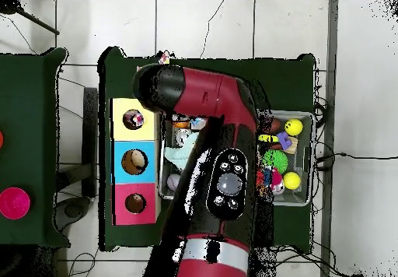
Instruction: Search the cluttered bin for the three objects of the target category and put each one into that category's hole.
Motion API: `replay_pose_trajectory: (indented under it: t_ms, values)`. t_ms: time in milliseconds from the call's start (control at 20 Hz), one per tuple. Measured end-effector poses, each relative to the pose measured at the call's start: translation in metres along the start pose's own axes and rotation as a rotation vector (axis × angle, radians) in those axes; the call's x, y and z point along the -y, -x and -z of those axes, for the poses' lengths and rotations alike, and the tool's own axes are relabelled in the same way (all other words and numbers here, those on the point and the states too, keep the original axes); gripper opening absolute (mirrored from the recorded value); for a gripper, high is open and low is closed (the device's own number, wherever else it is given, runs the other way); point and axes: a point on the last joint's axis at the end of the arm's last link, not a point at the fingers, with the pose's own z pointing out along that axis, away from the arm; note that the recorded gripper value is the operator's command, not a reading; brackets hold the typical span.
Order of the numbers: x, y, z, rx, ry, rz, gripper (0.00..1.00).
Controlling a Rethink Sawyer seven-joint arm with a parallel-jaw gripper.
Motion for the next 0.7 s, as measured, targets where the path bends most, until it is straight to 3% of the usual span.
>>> replay_pose_trajectory:
  t_ms: [400,700]
  values:
    - [-0.042,0.01,-0.032,-0.022,-0.019,0.01,1.0]
    - [-0.072,-0.013,-0.068,-0.04,-0.028,0.056,1.0]
